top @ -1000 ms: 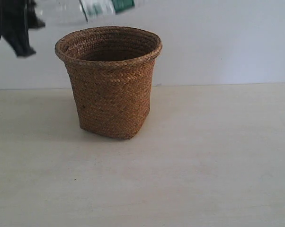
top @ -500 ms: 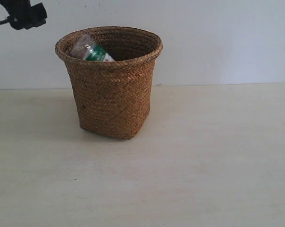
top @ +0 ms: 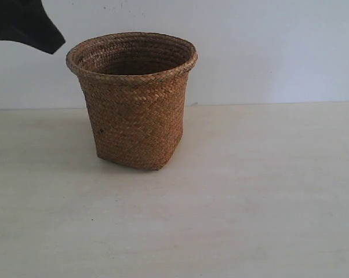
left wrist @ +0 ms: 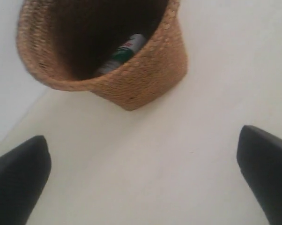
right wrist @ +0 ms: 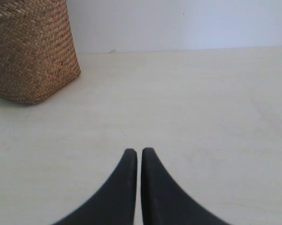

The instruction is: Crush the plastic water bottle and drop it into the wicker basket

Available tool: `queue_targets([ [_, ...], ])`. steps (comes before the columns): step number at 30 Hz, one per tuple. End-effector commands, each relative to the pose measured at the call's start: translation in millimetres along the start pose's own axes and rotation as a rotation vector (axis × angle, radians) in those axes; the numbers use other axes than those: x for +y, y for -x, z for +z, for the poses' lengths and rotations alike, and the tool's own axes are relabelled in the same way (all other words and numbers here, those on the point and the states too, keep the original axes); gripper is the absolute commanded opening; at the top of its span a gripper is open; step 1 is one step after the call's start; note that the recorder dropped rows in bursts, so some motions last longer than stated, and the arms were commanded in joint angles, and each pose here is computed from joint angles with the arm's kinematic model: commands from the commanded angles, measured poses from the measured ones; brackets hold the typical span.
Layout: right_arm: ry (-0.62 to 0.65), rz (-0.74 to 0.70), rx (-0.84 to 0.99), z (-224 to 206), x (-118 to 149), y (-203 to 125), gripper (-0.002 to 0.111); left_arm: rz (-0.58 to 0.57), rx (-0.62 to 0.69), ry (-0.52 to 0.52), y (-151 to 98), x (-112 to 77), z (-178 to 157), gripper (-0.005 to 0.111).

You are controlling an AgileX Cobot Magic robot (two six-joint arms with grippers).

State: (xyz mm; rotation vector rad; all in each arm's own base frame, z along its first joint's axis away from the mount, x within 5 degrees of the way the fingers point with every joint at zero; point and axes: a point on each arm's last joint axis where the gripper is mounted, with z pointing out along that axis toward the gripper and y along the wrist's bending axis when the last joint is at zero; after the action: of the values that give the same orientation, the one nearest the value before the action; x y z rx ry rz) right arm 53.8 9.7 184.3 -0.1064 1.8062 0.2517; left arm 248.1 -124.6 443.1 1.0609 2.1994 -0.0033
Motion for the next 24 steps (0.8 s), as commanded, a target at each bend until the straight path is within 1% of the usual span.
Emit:
queue_targets([
  [1,-0.004,-0.003,-0.010,-0.4,-0.2,0.9,0.000,-0.113,0.000,-0.136,-2.6,-15.3,9.2,0.108],
  [5,-0.004,-0.003,-0.010,-0.4,-0.2,0.9,0.000,-0.125,0.032,-0.189,-8.8,-22.1,20.2,0.107],
  [6,-0.004,-0.003,-0.010,-0.4,-0.2,0.9,0.000,-0.127,0.046,-0.198,-11.3,-23.7,23.9,0.105],
  [7,-0.004,-0.003,-0.010,-0.4,-0.2,0.9,0.000,-0.139,0.061,-0.206,-14.4,-25.4,27.1,0.099],
  [8,-0.004,-0.003,-0.010,-0.4,-0.2,0.9,0.000,-0.151,0.081,-0.213,-17.8,-27.0,31.4,0.089],
  [10,-0.004,-0.003,-0.010,-0.4,-0.2,0.9,0.000,-0.157,0.109,-0.223,-23.4,-29.7,37.4,0.062],
  [12,-0.004,-0.003,-0.010,-0.4,-0.2,0.9,0.000,-0.199,0.137,-0.229,-27.9,-31.8,42.6,0.023],
  [13,-0.004,-0.003,-0.010,-0.4,-0.2,0.9,0.000,-0.225,0.145,-0.233,-29.5,-33.0,43.3,0.007],
  [17,-0.004,-0.003,-0.010,-0.4,-0.2,0.9,0.000,-0.264,0.125,-0.305,-37.1,-44.0,35.3,0.006],
  [21,-0.004,-0.003,-0.010,-0.4,-0.2,0.9,0.000,-0.312,0.074,-0.397,-55.6,-62.3,11.9,0.006],
  [22,-0.004,-0.003,-0.010,-0.4,-0.2,0.9,0.000,-0.325,0.025,-0.402,-60.5,-66.2,6.4,0.006],
  [24,-0.004,-0.003,-0.010,-0.4,-0.2,0.9,0.000,-0.348,-0.102,-0.369,-69.1,-70.3,-3.8,0.006],
])
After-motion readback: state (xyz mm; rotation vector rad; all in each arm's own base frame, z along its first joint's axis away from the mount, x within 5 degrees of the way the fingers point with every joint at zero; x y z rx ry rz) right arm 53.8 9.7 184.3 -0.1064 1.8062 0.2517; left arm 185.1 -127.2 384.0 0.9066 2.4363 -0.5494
